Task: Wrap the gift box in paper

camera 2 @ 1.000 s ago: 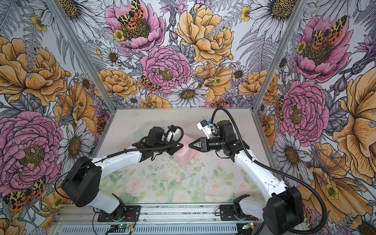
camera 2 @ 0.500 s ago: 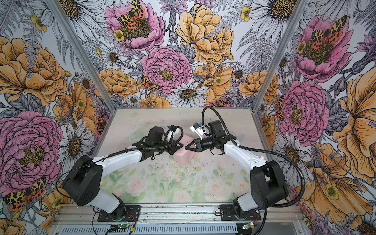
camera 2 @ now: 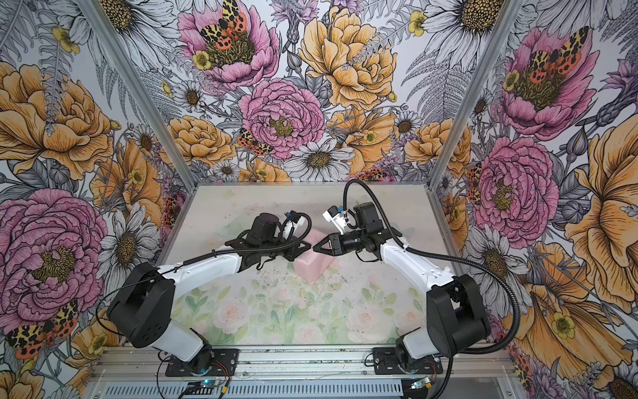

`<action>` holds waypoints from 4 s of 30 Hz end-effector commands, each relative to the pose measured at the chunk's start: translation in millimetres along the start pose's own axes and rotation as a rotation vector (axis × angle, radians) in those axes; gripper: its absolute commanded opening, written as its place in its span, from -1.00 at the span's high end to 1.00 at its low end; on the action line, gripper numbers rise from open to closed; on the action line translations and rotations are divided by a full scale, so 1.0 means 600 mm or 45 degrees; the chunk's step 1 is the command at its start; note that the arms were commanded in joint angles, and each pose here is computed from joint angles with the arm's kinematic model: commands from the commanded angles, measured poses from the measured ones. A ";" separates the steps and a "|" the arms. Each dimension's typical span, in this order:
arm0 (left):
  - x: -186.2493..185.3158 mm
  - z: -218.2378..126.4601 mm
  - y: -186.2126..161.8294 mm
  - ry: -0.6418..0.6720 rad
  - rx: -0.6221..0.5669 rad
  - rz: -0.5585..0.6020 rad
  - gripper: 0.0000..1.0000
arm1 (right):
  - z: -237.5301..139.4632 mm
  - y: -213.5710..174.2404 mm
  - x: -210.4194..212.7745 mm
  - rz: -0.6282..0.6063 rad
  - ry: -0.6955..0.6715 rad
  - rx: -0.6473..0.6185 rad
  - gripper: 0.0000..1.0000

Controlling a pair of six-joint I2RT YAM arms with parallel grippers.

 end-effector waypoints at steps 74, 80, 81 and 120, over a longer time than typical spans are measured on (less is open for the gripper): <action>0.022 -0.004 0.044 -0.168 -0.206 -0.030 0.80 | 0.029 0.042 -0.108 0.703 -0.145 0.006 0.59; 0.016 0.004 0.048 -0.250 -0.219 -0.035 0.82 | 0.029 0.039 -0.111 0.714 -0.147 0.009 0.60; 0.017 0.006 0.047 -0.257 -0.214 -0.038 0.82 | 0.029 0.039 -0.110 0.713 -0.147 0.009 0.60; 0.007 0.042 0.034 -0.307 -0.121 -0.023 0.82 | 0.030 0.038 -0.093 0.719 -0.115 0.026 0.60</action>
Point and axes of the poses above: each gripper's point midway between its finger pads, its own z axis out along the fingers, its own x axis along the line the jaws close on, y = z × x, the point moved 7 cm from there along -z, back along the fingers, and after that the axes turned 15 degrees about z, right-handed, at the moved point
